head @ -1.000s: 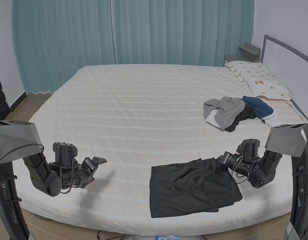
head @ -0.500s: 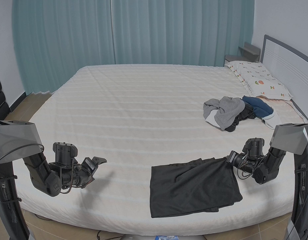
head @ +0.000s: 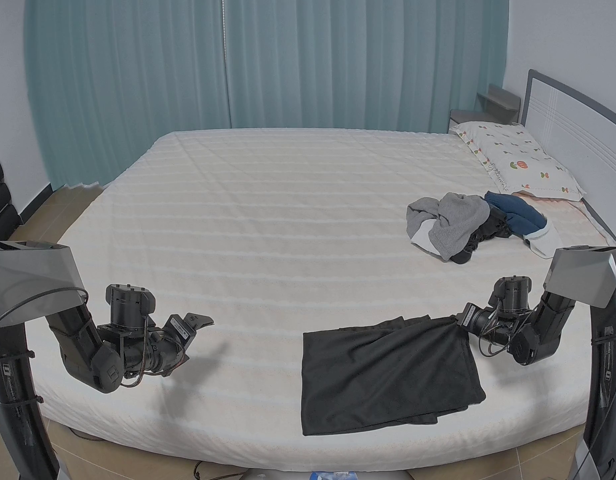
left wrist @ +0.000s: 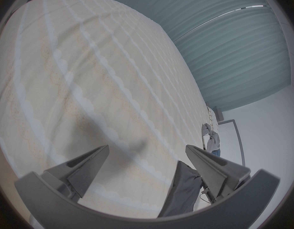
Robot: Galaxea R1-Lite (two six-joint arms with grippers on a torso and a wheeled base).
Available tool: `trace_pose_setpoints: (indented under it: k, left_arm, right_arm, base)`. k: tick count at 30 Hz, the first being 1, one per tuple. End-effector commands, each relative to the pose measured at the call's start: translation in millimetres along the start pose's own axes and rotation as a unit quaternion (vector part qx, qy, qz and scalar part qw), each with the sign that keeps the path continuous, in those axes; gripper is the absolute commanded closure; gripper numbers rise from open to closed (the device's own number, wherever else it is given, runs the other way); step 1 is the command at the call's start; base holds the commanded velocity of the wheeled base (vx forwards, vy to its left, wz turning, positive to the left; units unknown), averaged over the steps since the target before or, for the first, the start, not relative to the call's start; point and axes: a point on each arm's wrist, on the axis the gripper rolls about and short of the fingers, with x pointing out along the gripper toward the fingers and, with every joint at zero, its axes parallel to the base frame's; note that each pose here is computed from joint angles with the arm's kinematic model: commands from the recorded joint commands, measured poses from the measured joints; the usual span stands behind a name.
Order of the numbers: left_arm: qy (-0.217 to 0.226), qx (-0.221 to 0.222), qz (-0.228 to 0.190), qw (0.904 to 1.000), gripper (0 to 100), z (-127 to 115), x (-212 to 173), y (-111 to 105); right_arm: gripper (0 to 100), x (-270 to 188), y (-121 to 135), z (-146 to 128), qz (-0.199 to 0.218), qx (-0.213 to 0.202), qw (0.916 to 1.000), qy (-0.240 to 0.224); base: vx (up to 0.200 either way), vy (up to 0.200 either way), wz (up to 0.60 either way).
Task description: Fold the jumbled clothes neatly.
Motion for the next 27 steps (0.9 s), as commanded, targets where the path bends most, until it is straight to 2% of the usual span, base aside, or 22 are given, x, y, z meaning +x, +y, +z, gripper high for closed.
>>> trace_pose_setpoints:
  k: [1, 5, 7, 12, 16, 18, 23, 27]
  left_arm:
    - [0.001, 0.0, 0.0, 1.0, 0, -0.1, 0.4, 0.1]
    - [0.0, 0.0, 0.0, 1.0, 0, 0.1, 0.6, -0.2]
    - [0.0, 0.0, 0.0, 1.0, 0, 0.1, 0.6, -0.2]
    - [0.0, 0.0, 0.0, 1.0, 0, 0.1, 0.6, -0.2]
    - [-0.001, 0.0, -0.001, 1.0, 0, 0.5, 0.5, -0.9]
    - [0.0, 0.0, 0.0, 1.0, 0, 0.1, 0.6, -0.2]
    - [0.0, 0.0, 0.0, 1.0, 0, 0.1, 0.6, -0.2]
    - [0.0, 0.0, 0.0, 1.0, 0, 0.1, 0.6, -0.2]
  right_arm:
    - [0, -3.4, 5.0, 5.1, 0.009, -0.002, 0.9999, -0.01]
    - [0, -20.1, 20.1, 21.4, 0.026, -0.006, 0.9993, -0.026]
    - [0, -34.9, 21.9, 24.3, 0.029, -0.002, 0.9994, -0.018]
    - [0, -76.1, -1.9, 6.2, 0.041, 0.016, 0.9978, 0.049]
    - [0, -107.1, -20.0, -17.3, 0.071, 0.015, 0.9906, 0.115]
    - [0, -114.0, -28.6, -23.4, 0.083, 0.0, 0.9883, 0.128]
    - [0, -116.7, -41.0, -31.5, 0.08, -0.031, 0.9864, 0.14]
    - [0, -115.8, -42.8, -35.3, 0.083, -0.029, 0.9848, 0.15]
  base:
    - [0.0, 0.0, 0.0]
    - [0.0, 0.0, 0.0]
    - [0.0, 0.0, 0.0]
    - [0.0, 0.0, 0.0]
    - [-0.1, 0.0, 0.0]
    - [-0.2, 0.0, 0.0]
    - [-0.2, 0.0, 0.0]
    - [0.0, 0.0, 0.0]
